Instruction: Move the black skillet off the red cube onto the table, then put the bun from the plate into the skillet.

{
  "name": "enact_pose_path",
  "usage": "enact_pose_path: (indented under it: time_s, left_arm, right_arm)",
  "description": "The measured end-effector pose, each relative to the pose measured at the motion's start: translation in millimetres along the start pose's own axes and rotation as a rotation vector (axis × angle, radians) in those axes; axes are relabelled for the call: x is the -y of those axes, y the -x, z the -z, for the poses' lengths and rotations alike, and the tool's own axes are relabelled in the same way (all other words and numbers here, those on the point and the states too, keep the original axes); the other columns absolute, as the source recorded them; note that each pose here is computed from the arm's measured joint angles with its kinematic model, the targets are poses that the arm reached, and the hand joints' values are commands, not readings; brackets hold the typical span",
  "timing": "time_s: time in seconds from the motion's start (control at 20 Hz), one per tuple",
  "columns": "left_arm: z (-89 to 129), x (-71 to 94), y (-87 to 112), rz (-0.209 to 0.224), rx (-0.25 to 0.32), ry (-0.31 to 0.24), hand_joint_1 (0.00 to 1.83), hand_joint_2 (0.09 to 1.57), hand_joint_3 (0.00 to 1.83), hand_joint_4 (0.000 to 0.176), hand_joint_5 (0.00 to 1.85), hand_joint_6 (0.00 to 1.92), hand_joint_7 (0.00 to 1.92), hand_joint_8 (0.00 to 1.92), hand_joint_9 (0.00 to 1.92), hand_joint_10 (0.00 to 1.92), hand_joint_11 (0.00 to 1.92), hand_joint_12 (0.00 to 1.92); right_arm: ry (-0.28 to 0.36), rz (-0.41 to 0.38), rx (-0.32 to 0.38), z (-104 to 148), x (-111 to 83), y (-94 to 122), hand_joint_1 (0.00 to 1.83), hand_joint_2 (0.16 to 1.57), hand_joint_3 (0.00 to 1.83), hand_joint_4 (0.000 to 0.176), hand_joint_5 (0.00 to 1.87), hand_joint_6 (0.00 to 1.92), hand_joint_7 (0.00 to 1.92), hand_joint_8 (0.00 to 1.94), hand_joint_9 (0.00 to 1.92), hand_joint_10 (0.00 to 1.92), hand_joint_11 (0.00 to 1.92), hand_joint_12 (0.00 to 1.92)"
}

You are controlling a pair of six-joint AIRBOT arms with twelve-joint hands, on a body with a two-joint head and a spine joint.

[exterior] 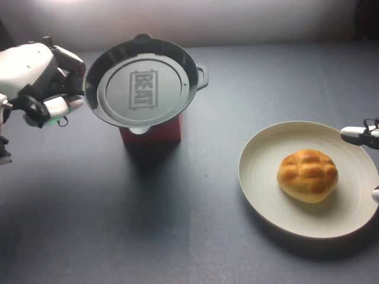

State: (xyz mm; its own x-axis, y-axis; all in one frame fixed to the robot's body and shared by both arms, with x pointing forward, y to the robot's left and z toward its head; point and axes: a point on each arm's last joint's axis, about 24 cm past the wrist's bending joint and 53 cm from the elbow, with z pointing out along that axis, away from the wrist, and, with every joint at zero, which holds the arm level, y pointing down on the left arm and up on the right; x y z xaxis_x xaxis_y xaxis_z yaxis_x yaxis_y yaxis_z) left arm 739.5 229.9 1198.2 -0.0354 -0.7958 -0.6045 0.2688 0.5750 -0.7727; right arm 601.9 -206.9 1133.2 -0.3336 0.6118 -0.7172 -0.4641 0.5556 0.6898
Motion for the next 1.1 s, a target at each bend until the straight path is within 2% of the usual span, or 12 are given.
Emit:
enact_pose_path:
  time_s: [0.15, 0.2, 0.4, 0.45, 0.55, 0.6, 0.7, 0.9, 0.95, 1.0, 1.05, 1.1]
  left_arm:
    - [14, 13.3, 11.4, -0.003, 0.041, -0.054, 1.23, 1.27, 0.0, 0.094, 1.08, 1.92, 1.35, 1.92, 1.52, 1.92, 1.59, 1.92]
    - [21, 20.6, 12.2, -0.011, 0.046, -0.08, 1.33, 1.27, 0.0, 0.099, 1.09, 1.92, 1.38, 1.92, 1.58, 1.92, 1.65, 1.92]
    - [42, 47.0, -1.1, -0.043, 0.002, -0.174, 1.27, 1.27, 0.0, 0.102, 1.15, 1.92, 1.42, 1.92, 1.58, 1.92, 1.65, 1.92]
    - [49, 53.0, -8.4, -0.06, -0.029, -0.197, 1.26, 1.26, 0.0, 0.099, 1.13, 1.92, 1.37, 1.92, 1.56, 1.92, 1.63, 1.92]
    - [58, 56.2, -17.9, -0.07, -0.062, -0.211, 1.24, 1.24, 0.0, 0.098, 1.15, 1.92, 1.35, 1.92, 1.53, 1.92, 1.59, 1.92]
    - [62, 54.9, -23.8, -0.074, -0.083, -0.209, 1.35, 1.23, 0.0, 0.0, 1.26, 1.92, 1.43, 1.92, 1.57, 1.92, 1.61, 1.92]
    - [67, 46.8, -33.2, -0.099, -0.117, -0.188, 1.34, 1.26, 0.01, 0.0, 1.23, 1.92, 1.43, 1.92, 1.57, 1.92, 1.61, 1.92]
    - [69, 15.0, -49.6, -0.121, -0.186, -0.087, 1.3, 1.27, 0.0, 0.0, 1.14, 1.92, 1.37, 1.92, 1.52, 1.92, 1.57, 1.92]
    - [69, 6.4, -54.7, -0.137, -0.201, -0.056, 1.24, 1.24, 0.0, 0.0, 1.0, 1.92, 1.24, 1.92, 1.45, 1.92, 1.5, 1.92]
    - [69, 1.8, -59.6, -0.156, -0.216, -0.043, 1.24, 1.24, 0.0, 0.0, 1.0, 1.92, 1.24, 1.92, 1.45, 1.92, 1.5, 1.92]
    - [69, -2.7, -66.3, -0.157, -0.235, -0.029, 1.25, 1.2, 0.0, 0.06, 0.99, 1.92, 1.19, 1.92, 1.42, 1.92, 1.48, 1.92]
    - [70, -7.3, -75.4, -0.157, -0.26, -0.014, 1.23, 1.13, 0.0, 0.092, 0.98, 1.92, 1.08, 1.92, 1.27, 1.92, 1.33, 1.92]
  right_arm:
    - [-0.001, -0.001, -0.001, 0, 0.3, -1, 0.47, 1.3, 0.01, 0.027, 0.36, 0.0, 0.5, 0.0, 0.53, 0.0, 0.55, 0.06]
    - [-0.002, -0.001, -0.001, 0, 0.5, -1, 0.46, 1.3, 0.0, 0.022, 0.37, 0.0, 0.51, 0.0, 0.53, 0.0, 0.55, 0.07]
    - [-0.004, -0.003, -0.003, 0, 1.0, -2, 0.46, 1.31, 0.01, 0.016, 0.36, 0.0, 0.49, 0.0, 0.5, 0.0, 0.52, 0.06]
    - [-0.005, -0.003, -0.005, 0, 1.5, -2, 0.45, 1.31, 0.0, 0.008, 0.37, 0.0, 0.49, 0.0, 0.5, 0.0, 0.52, 0.06]
    - [-0.006, -0.003, -0.005, 0, 1.6, -2, 0.48, 1.31, 0.0, 0.016, 0.37, 0.0, 0.5, 0.01, 0.5, 0.0, 0.52, 0.06]
    - [-0.006, -0.003, -0.006, 0, 1.7, -2, 0.48, 1.32, 0.0, 0.021, 0.37, 0.0, 0.51, 0.01, 0.5, 0.0, 0.52, 0.06]
    - [-0.008, -0.004, -0.008, 0, 2.4, -3, 0.51, 1.33, 0.0, 0.018, 0.37, 0.0, 0.51, 0.0, 0.5, 0.0, 0.51, 0.06]
    - [-0.011, -0.006, -0.009, 0, 3.0, -4, 0.53, 1.32, 0.0, 0.015, 0.36, 0.0, 0.52, 0.0, 0.49, 0.0, 0.48, 0.06]
    - [-0.009, -0.005, -0.01, 0, 2.6, -4, 0.53, 1.32, 0.0, 0.009, 0.37, 0.0, 0.5, 0.0, 0.5, 0.0, 0.49, 0.06]
    - [-0.009, -0.005, -0.01, 0, 2.7, -4, 0.53, 1.32, 0.0, 0.009, 0.37, 0.0, 0.5, 0.0, 0.5, 0.0, 0.49, 0.06]
    - [-0.009, -0.007, -0.009, 0, 2.7, -4, 0.53, 1.31, 0.0, 0.003, 0.37, 0.0, 0.5, 0.0, 0.51, 0.01, 0.5, 0.07]
    - [-0.009, -0.006, -0.011, 0, 2.9, -5, 0.5, 1.32, 0.0, 0.0, 0.36, 0.0, 0.49, 0.0, 0.51, 0.0, 0.51, 0.07]
